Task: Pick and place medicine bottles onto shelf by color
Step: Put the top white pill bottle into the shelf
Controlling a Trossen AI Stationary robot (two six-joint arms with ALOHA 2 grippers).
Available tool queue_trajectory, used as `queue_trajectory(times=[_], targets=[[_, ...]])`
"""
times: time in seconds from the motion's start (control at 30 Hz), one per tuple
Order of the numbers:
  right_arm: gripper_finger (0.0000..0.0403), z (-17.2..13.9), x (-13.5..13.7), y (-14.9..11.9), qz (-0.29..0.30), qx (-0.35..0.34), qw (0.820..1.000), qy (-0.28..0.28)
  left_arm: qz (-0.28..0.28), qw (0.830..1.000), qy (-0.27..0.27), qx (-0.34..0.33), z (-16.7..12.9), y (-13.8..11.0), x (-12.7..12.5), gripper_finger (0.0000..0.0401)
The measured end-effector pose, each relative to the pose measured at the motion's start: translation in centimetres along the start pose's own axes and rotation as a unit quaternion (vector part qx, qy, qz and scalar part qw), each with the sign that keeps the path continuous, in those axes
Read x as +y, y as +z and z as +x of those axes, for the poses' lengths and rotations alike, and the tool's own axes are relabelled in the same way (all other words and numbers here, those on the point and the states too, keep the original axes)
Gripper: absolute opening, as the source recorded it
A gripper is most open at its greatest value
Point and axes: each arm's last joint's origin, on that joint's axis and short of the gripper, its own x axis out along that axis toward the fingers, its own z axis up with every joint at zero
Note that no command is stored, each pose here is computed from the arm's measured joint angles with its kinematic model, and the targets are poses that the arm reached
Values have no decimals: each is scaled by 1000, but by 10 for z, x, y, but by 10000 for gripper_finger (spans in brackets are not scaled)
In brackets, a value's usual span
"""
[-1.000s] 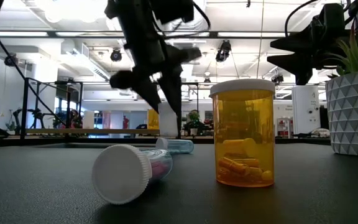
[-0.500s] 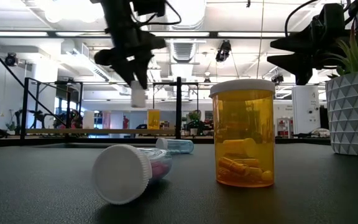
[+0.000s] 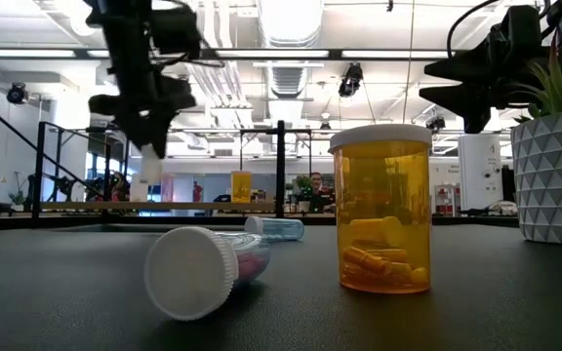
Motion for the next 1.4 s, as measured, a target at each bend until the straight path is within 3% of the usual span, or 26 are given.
queue_trajectory(times=[0.3, 0.63, 1.4], targets=[[226, 0, 0, 0, 0, 0, 1000, 0, -8, 1000, 19, -5, 19, -7, 27, 131], [226, 0, 0, 0, 0, 0, 1000, 0, -65, 997, 30, -29, 39, 1, 46, 131], [226, 0, 0, 0, 0, 0, 1000, 0, -145, 987, 69, -30, 51, 15, 80, 131]])
